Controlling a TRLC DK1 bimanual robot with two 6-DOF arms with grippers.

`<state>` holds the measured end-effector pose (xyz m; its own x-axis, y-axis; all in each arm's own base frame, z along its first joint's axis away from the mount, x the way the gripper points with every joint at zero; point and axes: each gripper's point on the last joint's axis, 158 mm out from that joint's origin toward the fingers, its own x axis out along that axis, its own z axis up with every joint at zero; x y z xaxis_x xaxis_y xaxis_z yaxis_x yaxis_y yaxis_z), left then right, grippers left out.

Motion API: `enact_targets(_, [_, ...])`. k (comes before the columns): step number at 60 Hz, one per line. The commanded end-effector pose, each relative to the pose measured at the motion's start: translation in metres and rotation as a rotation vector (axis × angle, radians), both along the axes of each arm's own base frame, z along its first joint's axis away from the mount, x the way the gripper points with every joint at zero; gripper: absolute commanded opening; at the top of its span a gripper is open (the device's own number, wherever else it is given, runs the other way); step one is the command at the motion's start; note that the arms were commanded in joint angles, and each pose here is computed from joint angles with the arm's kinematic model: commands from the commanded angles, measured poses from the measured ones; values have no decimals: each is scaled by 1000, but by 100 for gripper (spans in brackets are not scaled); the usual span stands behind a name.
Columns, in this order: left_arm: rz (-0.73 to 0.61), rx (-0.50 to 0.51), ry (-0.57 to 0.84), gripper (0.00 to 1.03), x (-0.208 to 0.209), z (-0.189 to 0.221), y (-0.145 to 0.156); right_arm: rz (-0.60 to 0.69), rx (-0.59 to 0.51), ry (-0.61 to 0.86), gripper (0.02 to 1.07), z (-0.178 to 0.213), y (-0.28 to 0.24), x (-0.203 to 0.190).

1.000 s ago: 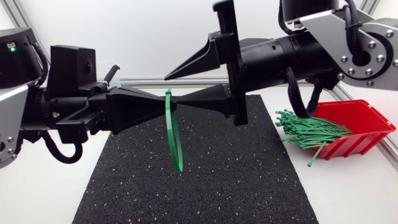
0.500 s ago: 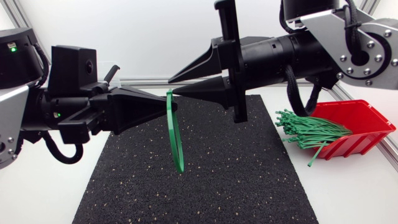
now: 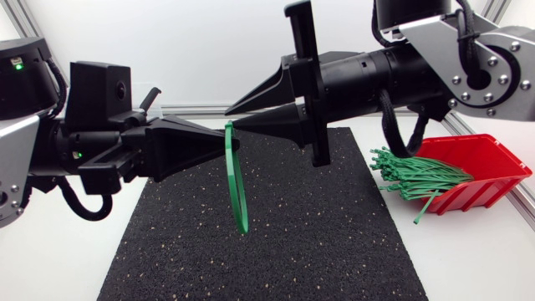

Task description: Take a green cable tie from the red box, thread the tail through the head to close it, then place it in the transparent bin on the left.

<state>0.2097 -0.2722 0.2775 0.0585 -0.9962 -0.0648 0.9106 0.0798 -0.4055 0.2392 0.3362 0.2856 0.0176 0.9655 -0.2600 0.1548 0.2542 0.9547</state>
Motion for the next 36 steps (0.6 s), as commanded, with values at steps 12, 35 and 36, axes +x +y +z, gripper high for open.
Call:
enact_targets(12, [-14, 4, -12, 3, 0, -2, -4, 13, 0, -9, 8, -1, 2, -6])
enact_targets(35, [-23, 3, -12, 3, -4, -1, -5, -34, -25, 26, 8, -24, 2, 23])
enact_targets(36, [-21, 4, -12, 3, -4, -1, -5, -37, -25, 24, 8, -24, 2, 25])
